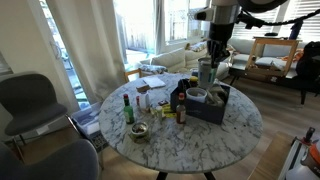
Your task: Take a cup out of the box
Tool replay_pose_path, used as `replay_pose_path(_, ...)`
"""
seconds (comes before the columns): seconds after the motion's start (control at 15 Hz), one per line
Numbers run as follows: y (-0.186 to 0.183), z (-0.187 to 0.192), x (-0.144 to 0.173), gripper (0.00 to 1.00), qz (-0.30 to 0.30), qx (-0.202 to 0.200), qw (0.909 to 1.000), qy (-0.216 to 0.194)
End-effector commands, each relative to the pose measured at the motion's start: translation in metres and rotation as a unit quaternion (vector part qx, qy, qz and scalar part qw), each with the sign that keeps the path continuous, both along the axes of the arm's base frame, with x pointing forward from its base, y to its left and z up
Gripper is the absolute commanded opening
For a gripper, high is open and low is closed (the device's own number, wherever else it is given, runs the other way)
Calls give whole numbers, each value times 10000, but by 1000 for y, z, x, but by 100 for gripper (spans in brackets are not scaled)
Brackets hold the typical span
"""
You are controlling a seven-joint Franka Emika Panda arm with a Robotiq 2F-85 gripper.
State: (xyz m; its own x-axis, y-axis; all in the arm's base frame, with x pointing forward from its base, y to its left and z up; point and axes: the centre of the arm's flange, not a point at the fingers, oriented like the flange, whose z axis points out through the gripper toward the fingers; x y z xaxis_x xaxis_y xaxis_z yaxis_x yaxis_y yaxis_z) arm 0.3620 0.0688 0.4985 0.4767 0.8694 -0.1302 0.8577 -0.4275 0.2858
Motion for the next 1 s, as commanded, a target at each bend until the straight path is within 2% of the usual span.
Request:
replay_pose_path(0.0,38,-5,-34,1,828,147,9962,225)
replay_pose_path(0.13,63,-33,-32,1,1048,161,9942,191)
replay_pose_path(0.27,79,-67,-27,1,1219,219,9918,326)
replay_pose_path(0.6,96,-147,-3,1,1466,166,9885,330)
replay_pose_path(0.93,121,-186,22,1,1622,332,9861,106)
